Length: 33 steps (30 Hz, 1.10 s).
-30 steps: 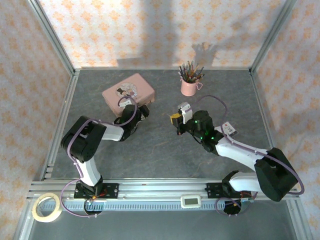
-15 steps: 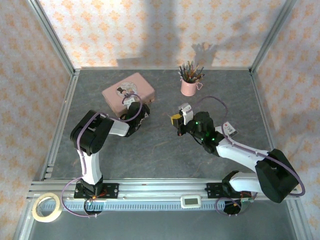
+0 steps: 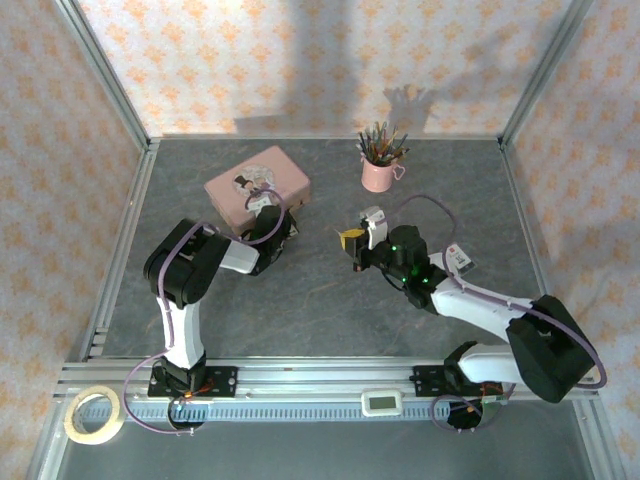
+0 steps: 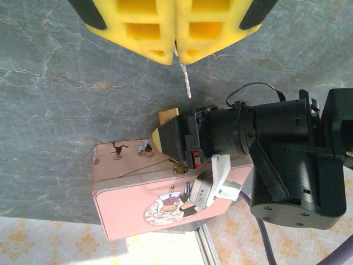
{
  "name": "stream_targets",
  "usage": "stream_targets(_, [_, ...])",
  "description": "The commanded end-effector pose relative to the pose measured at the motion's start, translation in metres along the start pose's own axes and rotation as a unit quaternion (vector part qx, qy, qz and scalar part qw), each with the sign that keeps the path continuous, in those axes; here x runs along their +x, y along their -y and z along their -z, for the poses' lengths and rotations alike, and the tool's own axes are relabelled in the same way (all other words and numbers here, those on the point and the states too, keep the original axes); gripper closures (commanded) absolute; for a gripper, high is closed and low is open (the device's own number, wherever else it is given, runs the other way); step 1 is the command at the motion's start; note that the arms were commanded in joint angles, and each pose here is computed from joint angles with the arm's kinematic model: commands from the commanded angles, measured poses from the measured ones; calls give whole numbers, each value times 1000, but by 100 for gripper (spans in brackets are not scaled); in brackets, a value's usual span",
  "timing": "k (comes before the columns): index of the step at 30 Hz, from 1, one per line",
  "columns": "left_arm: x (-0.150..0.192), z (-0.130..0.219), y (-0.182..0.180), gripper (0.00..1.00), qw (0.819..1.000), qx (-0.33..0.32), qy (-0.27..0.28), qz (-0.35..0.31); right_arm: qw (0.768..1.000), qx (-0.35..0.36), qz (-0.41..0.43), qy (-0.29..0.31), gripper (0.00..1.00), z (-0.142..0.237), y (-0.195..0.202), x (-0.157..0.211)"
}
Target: Unlock the padlock with the key
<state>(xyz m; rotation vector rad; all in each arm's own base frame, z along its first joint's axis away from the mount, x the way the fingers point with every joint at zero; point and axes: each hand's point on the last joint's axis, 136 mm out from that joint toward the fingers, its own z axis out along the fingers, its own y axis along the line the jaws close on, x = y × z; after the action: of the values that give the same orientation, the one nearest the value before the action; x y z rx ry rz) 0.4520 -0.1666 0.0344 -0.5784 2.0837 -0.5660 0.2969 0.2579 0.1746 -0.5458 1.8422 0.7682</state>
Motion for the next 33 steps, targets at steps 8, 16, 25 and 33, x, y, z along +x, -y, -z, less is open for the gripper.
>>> stream_targets(8, [-13, 49, 67, 100, 983, 162, -29, 86, 986, -37, -163, -5, 100, -15, -1, 18])
stream_targets(16, [-17, 79, 98, 100, 957, 253, -39, 137, 956, -136, -259, -15, 100, -37, -24, 32])
stream_targets(25, [-9, 94, 113, 100, 938, 302, -43, 164, 921, -218, -323, -12, 100, -53, -39, 33])
stream_targets(33, [-8, 98, 116, 100, 932, 316, -43, 174, 907, -237, -347, -1, 100, -55, -38, 34])
